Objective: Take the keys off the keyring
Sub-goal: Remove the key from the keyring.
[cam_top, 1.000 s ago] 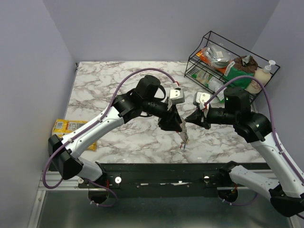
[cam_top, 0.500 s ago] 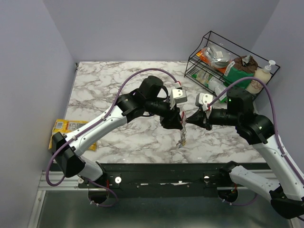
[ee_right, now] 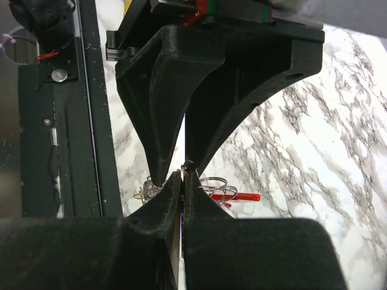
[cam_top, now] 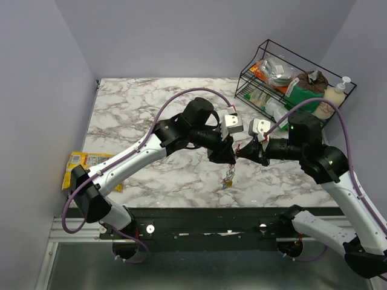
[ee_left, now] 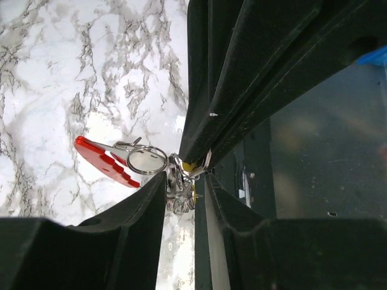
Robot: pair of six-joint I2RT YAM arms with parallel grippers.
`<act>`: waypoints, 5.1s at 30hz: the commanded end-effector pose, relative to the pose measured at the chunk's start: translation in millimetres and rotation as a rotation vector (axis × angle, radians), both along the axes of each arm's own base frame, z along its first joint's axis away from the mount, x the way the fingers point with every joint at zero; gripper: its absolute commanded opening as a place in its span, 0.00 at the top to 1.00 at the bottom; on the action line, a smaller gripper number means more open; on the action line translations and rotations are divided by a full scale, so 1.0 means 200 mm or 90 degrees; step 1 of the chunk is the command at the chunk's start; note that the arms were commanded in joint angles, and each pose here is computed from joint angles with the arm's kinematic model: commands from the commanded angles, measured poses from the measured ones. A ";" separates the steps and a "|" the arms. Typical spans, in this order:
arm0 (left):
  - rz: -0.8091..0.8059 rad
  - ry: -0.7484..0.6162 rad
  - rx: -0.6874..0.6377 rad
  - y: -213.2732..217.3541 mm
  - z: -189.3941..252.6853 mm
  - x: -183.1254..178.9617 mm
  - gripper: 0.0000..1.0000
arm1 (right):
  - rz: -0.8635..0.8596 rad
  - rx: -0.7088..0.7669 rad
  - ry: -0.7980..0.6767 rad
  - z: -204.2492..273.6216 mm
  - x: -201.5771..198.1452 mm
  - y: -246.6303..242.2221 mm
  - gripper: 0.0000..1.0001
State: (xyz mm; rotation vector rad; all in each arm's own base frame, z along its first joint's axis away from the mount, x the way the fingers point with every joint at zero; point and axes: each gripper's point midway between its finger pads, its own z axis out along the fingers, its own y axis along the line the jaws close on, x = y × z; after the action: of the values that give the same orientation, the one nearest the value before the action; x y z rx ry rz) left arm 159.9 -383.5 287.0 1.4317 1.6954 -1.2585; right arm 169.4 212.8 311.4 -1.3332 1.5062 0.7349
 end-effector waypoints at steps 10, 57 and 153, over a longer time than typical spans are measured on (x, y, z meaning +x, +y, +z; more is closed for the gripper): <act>-0.016 -0.012 -0.010 -0.01 0.05 -0.02 0.86 | 0.005 0.027 -0.018 0.05 0.00 0.01 0.99; 0.009 -0.039 -0.037 0.08 0.15 0.00 1.00 | -0.037 -0.029 -0.050 -0.12 0.03 -0.08 0.99; 0.003 -0.047 -0.036 0.09 0.14 -0.02 0.43 | 0.048 -0.053 -0.012 -0.11 -0.11 -0.08 0.99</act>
State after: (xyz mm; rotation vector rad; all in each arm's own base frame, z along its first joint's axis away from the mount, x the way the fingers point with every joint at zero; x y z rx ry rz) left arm 171.6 -364.9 306.4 1.3646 1.6622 -1.2236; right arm 132.1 190.3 279.9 -1.5338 1.5073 0.7330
